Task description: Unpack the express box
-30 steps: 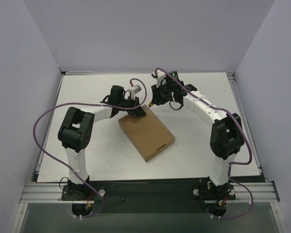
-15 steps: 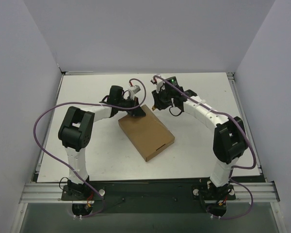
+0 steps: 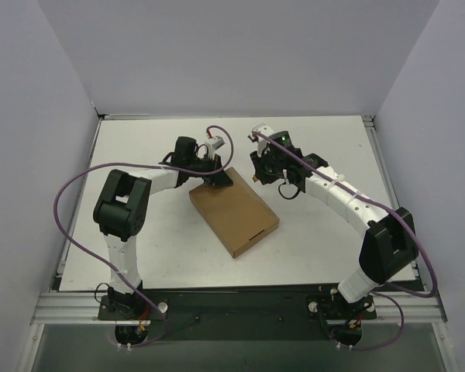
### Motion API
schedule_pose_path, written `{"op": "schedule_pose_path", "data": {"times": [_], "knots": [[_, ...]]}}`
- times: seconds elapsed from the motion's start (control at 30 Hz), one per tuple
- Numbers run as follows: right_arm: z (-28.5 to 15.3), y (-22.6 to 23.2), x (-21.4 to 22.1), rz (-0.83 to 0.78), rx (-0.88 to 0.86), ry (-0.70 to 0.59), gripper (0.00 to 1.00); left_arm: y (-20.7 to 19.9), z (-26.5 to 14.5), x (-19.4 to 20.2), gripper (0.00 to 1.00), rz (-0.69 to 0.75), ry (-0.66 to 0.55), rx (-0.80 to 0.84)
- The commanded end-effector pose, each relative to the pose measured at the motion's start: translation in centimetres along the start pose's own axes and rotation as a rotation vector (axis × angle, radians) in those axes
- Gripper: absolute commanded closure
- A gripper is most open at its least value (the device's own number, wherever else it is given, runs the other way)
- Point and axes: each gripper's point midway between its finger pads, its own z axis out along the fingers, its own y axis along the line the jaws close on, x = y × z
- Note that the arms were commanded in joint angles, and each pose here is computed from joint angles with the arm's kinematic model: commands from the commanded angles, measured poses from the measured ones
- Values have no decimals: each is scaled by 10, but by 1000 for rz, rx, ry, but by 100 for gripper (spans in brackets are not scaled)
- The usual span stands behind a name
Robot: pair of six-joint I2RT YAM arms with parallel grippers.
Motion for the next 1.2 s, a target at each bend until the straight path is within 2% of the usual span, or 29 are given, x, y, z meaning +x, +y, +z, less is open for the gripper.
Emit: {"op": "schedule_pose_path", "data": {"times": [0.0,0.37,1.17], "knots": [[-11,-9,11,27,66,30,100,45,-2,73,100,-140,172,-148],[-15,-2,32,61,57,108,100,46,-2,75,100,-141,183,-144],[-20,8,33,122,14,117,100,49,1,74,100,-132,183,-137]]}}
